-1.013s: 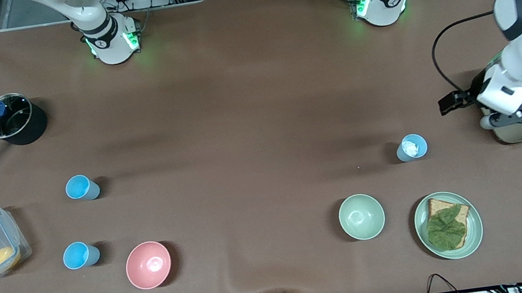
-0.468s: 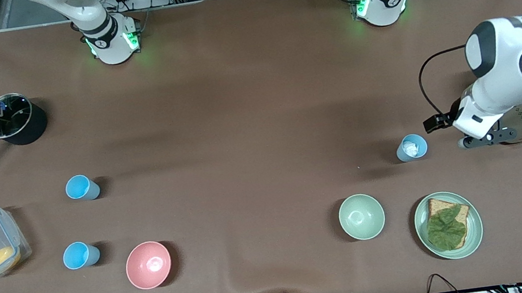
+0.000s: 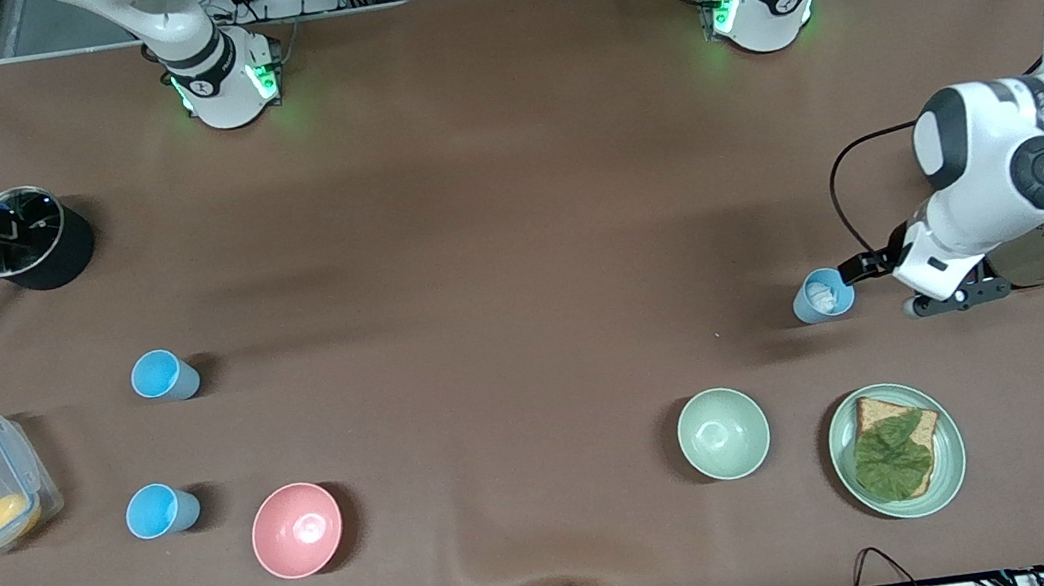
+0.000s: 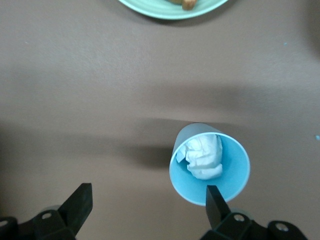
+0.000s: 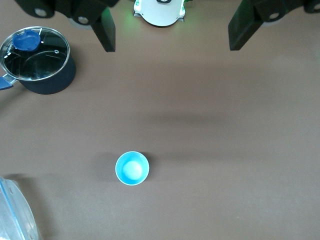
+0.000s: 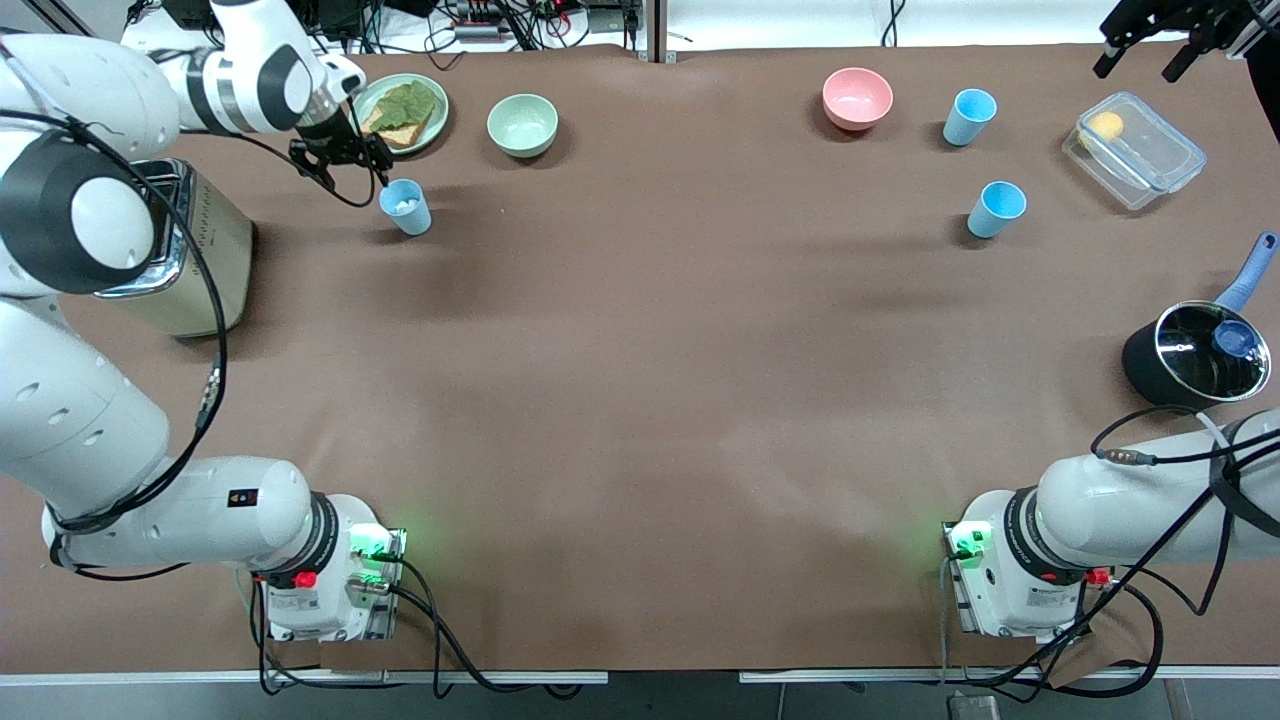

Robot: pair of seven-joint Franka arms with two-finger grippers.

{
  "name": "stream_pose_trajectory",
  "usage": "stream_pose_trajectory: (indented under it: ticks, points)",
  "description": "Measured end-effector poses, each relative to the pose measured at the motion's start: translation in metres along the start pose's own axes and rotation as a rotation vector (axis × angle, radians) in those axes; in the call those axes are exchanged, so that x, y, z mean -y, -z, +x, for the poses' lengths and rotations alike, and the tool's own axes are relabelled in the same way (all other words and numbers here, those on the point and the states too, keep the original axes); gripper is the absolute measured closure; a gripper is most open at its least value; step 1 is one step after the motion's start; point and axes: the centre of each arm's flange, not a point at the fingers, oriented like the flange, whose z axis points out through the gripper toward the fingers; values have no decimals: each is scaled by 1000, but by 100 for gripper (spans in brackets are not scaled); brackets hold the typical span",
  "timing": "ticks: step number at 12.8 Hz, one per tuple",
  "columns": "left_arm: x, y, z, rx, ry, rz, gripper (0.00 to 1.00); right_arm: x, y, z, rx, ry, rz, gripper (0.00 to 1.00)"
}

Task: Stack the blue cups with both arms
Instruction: 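Grasp the blue cup with the left gripper while the right gripper reaches another cup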

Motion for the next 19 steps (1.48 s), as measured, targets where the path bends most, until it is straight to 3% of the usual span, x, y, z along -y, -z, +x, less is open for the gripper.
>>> stream_pose_trajectory:
  ticks: [3,4,6,9,10,14,19]
  points:
    - [0,-16,0,17,0,0,0,-14,-47,32,-23,-15,-39,0]
    - [0,-19,0,19,1,0,5,-20,-70,42,-39,-18,-56,0]
    - [0,-28,0,25,6,-1,29,-30,-118,56,-58,-21,-85,0]
    - [-4,-35,-1,31,20,-2,60,-57,-179,76,-25,-49,-98,0]
    - [-6,-35,-1,31,24,-5,61,-62,-194,83,-24,-53,-101,0]
    - [-26,-30,-1,22,19,-28,97,-71,-235,106,-37,-41,-140,0]
    - [-108,5,-11,-22,49,-79,97,-82,-289,120,7,-39,-153,0]
